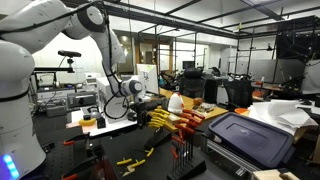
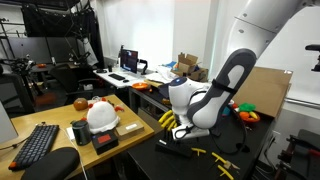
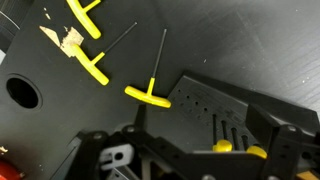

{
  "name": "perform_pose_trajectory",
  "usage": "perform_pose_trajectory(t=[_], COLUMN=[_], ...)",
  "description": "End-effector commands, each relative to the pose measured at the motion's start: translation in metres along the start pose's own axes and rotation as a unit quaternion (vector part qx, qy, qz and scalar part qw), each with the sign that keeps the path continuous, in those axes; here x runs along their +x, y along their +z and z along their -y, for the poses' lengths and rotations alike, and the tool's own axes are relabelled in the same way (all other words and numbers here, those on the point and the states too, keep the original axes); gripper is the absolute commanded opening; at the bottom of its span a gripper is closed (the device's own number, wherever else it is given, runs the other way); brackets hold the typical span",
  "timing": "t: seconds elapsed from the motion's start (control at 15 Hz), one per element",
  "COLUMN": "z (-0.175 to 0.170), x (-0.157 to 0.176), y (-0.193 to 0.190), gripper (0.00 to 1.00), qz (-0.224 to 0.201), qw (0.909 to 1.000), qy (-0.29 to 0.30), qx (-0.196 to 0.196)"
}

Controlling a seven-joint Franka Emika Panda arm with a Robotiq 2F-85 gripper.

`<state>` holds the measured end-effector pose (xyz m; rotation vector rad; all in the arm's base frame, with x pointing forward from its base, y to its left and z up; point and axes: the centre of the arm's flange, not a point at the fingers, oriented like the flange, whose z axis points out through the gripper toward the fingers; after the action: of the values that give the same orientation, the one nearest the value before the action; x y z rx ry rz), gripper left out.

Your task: Pick up the yellow object tool and put on the table

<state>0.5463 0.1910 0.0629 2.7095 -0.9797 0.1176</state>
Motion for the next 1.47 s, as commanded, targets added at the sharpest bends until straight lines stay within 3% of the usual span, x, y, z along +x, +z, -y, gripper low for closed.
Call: perform_pose_trajectory(t=[0.0,1.4], z=[-0.004,0.0], x=[0.006,0.027], y=[-0.012,-0.007], gripper=[1.0,1.0], qz=[0.011,0.012], qw=[0.9998,0.9995], qy=[-0.002,0.018], qx=[-0.018,-0.022])
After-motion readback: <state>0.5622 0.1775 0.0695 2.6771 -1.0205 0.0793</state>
